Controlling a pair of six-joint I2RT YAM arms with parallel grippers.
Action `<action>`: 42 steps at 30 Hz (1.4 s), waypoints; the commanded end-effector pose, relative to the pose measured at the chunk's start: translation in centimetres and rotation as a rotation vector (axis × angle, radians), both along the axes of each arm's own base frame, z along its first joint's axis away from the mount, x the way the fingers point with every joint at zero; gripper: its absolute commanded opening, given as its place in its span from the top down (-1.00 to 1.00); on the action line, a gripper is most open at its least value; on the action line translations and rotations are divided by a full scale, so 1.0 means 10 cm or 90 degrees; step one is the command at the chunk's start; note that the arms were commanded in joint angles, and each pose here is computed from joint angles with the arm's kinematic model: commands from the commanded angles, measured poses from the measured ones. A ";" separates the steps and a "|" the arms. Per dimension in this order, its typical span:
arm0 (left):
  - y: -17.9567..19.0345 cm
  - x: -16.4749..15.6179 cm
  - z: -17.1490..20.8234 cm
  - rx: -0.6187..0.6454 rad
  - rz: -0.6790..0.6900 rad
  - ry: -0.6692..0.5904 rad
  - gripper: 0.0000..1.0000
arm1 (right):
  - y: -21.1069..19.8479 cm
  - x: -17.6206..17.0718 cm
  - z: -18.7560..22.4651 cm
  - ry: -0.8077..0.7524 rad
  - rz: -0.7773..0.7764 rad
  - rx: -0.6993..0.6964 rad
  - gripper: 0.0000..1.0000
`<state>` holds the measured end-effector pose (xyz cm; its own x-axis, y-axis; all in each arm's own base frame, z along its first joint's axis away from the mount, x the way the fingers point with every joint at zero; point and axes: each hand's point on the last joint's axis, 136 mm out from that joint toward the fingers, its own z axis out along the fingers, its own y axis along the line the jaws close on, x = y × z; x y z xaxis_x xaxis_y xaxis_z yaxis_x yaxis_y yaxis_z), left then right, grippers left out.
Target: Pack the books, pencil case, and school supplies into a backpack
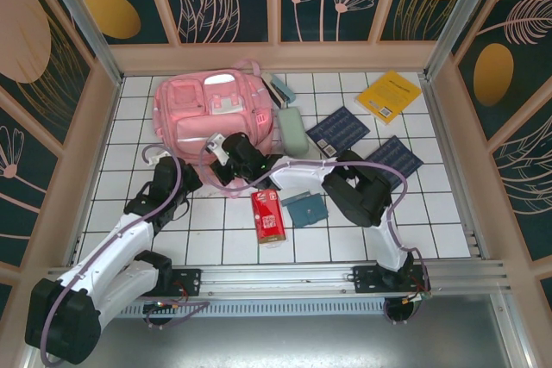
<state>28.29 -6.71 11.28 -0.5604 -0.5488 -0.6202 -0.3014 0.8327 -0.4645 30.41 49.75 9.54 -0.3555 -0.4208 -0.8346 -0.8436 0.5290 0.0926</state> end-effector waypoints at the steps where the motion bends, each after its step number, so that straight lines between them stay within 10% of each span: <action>1: 0.24 0.04 0.03 0.029 0.088 -0.011 1.00 | -0.27 0.15 0.12 -0.025 -0.066 -0.009 1.00; 42: 2.09 0.75 -0.42 0.038 0.520 0.013 1.00 | -0.54 -0.16 0.45 -0.009 -0.023 0.053 1.00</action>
